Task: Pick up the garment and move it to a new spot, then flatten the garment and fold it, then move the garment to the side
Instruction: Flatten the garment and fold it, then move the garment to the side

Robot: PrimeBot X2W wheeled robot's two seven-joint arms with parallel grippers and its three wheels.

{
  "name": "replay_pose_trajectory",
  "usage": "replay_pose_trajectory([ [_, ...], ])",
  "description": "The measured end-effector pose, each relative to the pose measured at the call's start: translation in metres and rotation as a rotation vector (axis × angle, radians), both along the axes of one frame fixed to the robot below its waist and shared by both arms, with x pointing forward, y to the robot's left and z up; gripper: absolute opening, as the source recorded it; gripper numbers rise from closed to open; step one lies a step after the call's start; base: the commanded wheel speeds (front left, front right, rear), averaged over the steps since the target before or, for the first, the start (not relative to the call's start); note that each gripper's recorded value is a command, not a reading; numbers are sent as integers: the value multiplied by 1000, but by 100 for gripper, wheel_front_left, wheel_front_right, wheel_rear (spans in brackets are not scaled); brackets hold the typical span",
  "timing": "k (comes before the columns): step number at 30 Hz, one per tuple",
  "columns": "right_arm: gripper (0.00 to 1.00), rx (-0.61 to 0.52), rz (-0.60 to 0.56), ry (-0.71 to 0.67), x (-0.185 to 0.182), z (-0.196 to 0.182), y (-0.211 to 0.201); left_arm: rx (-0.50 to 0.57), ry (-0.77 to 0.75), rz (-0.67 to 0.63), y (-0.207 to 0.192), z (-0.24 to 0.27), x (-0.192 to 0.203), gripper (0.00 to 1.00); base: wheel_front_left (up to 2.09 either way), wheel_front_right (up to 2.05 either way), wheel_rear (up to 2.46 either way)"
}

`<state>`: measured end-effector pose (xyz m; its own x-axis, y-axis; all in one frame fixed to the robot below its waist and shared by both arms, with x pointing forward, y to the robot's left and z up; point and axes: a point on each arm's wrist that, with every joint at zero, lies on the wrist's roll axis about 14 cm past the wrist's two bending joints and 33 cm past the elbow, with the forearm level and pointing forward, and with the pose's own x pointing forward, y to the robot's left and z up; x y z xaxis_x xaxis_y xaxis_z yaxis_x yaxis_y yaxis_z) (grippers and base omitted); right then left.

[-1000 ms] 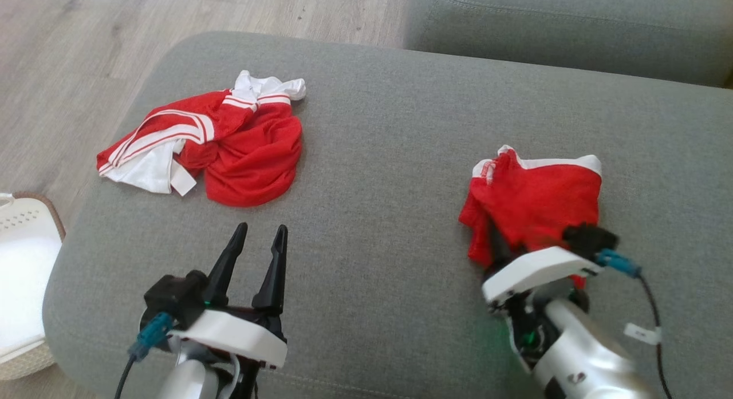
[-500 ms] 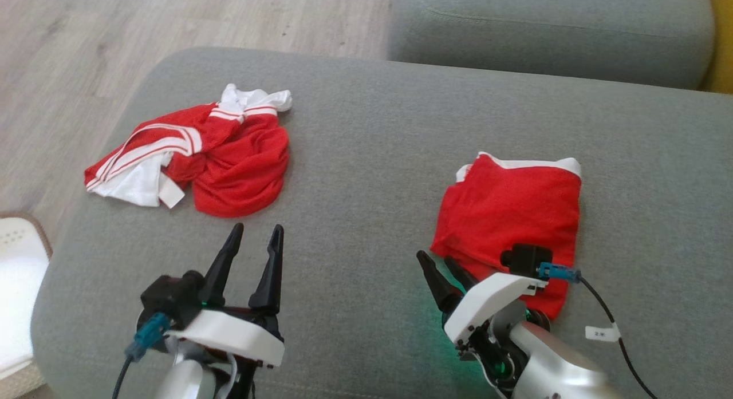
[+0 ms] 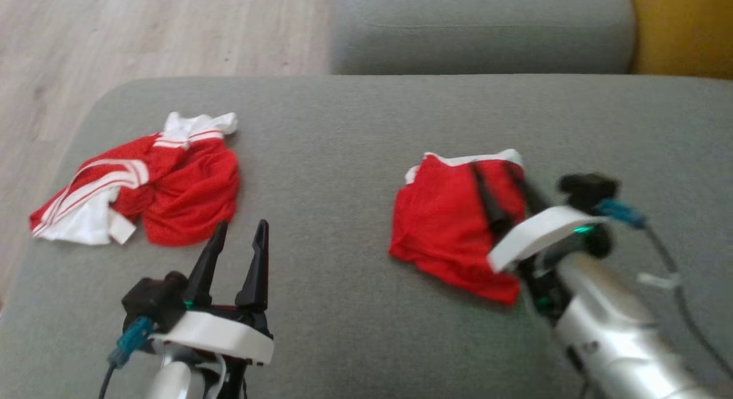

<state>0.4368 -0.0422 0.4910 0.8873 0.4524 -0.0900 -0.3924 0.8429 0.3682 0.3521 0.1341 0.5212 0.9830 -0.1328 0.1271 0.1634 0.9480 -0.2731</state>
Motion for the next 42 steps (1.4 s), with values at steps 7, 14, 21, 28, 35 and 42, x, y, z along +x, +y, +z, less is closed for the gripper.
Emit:
replay_pose_trajectory([
  [7,100,-82,-216,-95,-24,-6,-75,-11,-14,-62,-20,5,9,100,0,0,0],
  [14,100,-98,-334,-88,-52,-18,-106,-34,4,-79,-26,0,12,100,0,0,0],
  [21,100,-79,-338,-118,-56,-9,-104,-35,47,-76,-25,-14,4,100,0,0,0],
  [28,100,-92,-330,-86,-51,-20,-103,-36,64,-65,-22,-19,6,100,0,0,0],
  [35,100,-122,-270,73,-39,-58,-89,-34,87,-55,-18,-27,13,100,0,0,0],
  [42,100,-40,-224,246,-9,-87,-64,-27,106,-29,-10,-33,18,100,0,0,0],
])
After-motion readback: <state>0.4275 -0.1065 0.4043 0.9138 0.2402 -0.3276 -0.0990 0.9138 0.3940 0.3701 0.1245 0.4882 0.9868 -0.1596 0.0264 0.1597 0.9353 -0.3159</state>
